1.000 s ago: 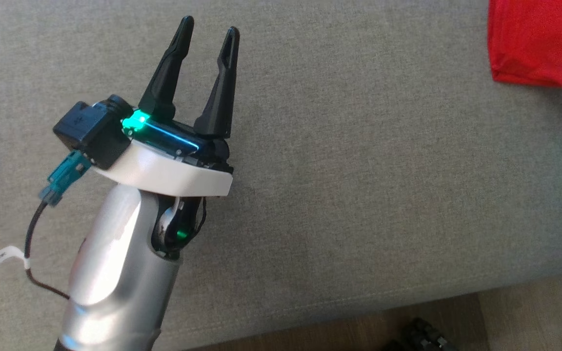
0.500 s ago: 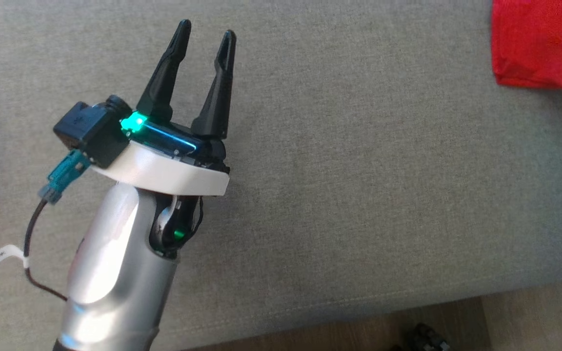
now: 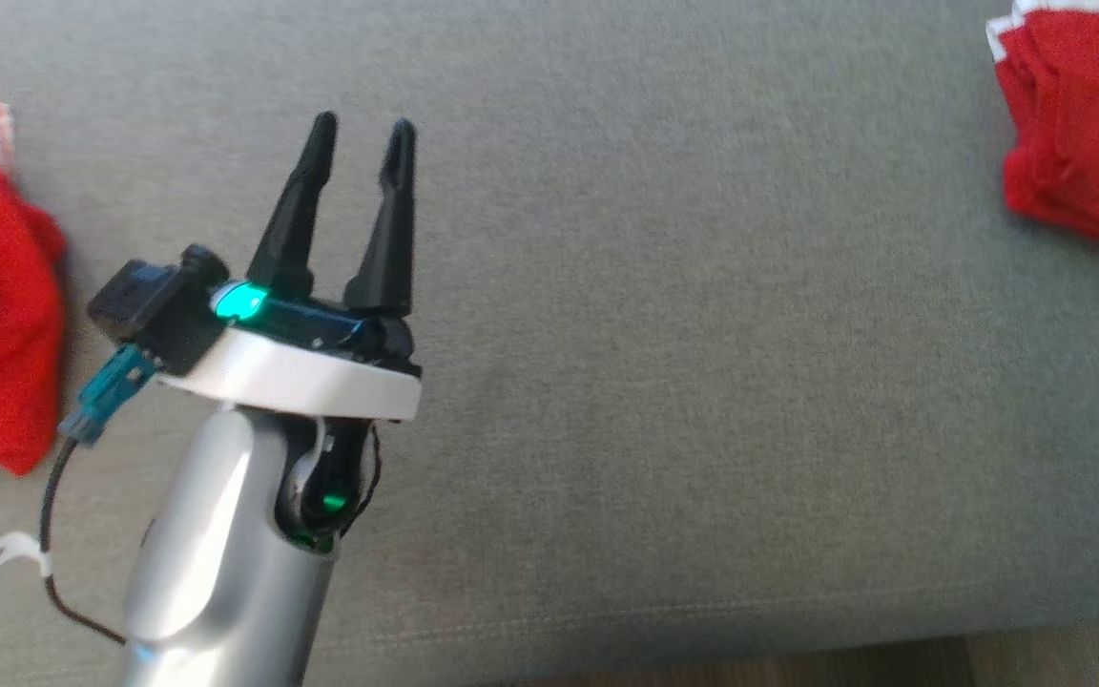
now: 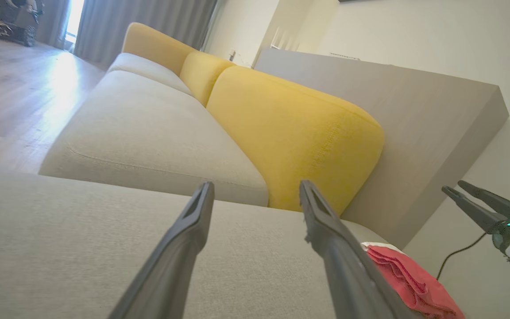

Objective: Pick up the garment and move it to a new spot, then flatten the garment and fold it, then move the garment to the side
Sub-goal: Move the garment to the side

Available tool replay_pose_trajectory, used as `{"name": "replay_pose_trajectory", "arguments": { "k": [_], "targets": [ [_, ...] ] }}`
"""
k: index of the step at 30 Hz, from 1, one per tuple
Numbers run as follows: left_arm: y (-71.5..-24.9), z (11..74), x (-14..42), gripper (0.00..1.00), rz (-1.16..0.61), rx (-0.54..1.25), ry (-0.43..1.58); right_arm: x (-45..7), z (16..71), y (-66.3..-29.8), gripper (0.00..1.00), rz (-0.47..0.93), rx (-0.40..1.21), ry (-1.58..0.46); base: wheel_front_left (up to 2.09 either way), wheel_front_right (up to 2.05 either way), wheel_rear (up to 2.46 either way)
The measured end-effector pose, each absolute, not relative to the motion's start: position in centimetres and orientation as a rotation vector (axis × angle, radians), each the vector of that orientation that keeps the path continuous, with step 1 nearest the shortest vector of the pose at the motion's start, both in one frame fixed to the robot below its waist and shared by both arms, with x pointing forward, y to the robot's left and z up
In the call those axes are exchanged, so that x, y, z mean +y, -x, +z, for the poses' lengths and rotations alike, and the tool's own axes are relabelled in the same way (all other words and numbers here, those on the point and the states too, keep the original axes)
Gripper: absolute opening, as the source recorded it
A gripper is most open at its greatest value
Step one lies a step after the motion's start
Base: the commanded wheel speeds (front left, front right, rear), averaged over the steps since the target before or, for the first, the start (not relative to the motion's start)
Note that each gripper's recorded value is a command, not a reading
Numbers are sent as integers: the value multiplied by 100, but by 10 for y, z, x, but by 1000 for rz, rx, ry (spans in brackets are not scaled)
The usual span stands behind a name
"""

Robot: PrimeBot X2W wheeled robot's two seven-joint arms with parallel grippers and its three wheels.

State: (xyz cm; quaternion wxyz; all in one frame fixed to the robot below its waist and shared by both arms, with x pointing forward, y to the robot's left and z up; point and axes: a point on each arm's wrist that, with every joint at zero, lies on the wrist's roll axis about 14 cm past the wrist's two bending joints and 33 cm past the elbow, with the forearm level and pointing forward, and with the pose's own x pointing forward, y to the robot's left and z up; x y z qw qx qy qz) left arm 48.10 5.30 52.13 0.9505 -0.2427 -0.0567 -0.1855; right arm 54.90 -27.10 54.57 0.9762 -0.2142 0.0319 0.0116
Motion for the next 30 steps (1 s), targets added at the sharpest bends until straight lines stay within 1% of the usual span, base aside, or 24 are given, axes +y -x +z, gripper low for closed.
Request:
{"name": "replay_pose_trajectory", "arguments": {
  "k": [5,8,16,22,23,27,30],
  "targets": [
    [-469,536,78,100,-310,-152,471,-224,580,-548,100,109,-60,372,0,0,0],
    [-458,542,95,100,-260,-167,459,-196,592,-539,100,163,-117,319,0,0,0],
    [-425,547,133,100,-143,-181,434,-138,562,-497,100,277,-96,180,0,0,0],
    [-404,542,148,100,-92,-171,427,-116,553,-476,100,315,-104,113,0,0,0],
    [-397,537,151,100,-80,-158,416,-113,547,-468,100,313,-97,83,0,0,0],
    [-389,527,153,100,-67,-129,400,-113,536,-457,100,295,-86,37,0,0,0],
    [-378,519,154,100,-57,-104,402,-116,523,-440,100,273,-79,4,0,0,0]
  ]
}}
